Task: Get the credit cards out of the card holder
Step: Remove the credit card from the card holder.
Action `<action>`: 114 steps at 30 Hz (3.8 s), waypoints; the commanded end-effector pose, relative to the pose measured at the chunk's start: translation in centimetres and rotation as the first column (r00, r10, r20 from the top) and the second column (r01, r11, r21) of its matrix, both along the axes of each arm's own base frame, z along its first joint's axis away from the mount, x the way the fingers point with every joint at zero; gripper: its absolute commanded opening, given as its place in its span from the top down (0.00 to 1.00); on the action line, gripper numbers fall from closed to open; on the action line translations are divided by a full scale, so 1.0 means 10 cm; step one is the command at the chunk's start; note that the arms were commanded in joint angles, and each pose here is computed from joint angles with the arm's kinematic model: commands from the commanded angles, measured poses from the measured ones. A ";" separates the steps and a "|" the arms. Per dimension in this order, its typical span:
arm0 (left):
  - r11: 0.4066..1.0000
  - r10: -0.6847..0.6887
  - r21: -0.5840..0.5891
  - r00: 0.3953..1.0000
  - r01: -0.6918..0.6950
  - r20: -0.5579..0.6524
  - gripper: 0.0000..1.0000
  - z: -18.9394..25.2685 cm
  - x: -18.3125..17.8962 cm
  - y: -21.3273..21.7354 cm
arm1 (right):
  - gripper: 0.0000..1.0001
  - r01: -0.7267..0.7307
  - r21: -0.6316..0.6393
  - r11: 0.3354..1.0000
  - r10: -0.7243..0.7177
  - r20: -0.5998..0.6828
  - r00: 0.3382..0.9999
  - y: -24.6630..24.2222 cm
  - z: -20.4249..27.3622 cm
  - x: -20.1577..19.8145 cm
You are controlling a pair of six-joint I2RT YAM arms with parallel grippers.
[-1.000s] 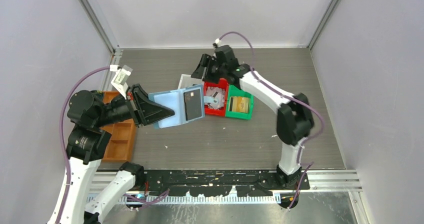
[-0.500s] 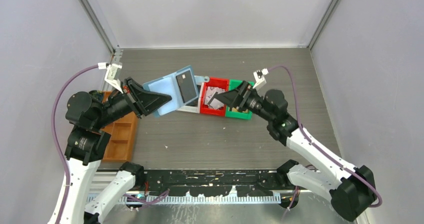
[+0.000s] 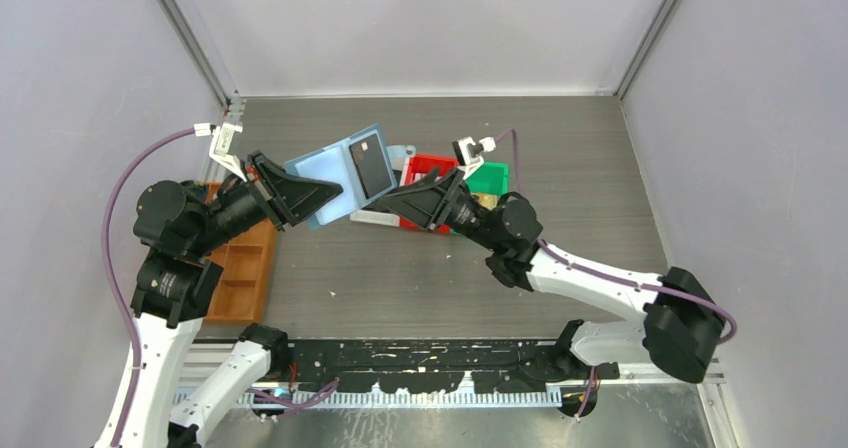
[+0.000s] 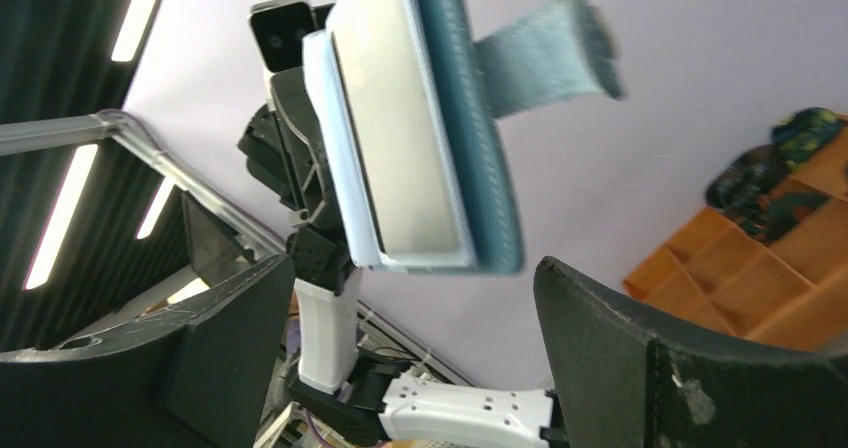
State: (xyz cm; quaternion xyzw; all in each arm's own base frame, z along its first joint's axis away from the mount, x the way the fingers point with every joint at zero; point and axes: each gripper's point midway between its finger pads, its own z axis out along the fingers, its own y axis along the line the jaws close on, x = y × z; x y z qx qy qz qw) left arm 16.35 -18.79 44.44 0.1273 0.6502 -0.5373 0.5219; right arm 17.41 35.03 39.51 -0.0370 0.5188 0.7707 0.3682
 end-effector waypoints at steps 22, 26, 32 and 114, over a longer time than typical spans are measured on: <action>0.987 0.036 0.152 0.999 -0.041 0.036 0.27 -0.06 -0.10 0.12 | 0.99 0.011 -0.471 0.882 0.135 0.274 0.952 -0.14 0.35 -0.57; 0.977 -0.114 0.185 0.993 0.109 0.014 0.27 -0.02 -0.27 0.00 | 0.99 -0.202 -0.605 0.770 0.424 0.248 0.871 -0.18 0.18 -0.99; 0.930 -0.332 0.174 0.943 0.324 0.016 0.27 -0.02 -0.64 -0.10 | 0.99 -0.229 -0.704 0.672 0.514 0.221 0.829 -0.20 0.12 -1.03; 0.848 -0.516 0.067 0.847 0.526 -0.125 0.85 -0.53 -0.81 -0.19 | 0.99 -0.392 -0.715 0.579 0.621 0.074 0.781 0.09 0.07 -0.69</action>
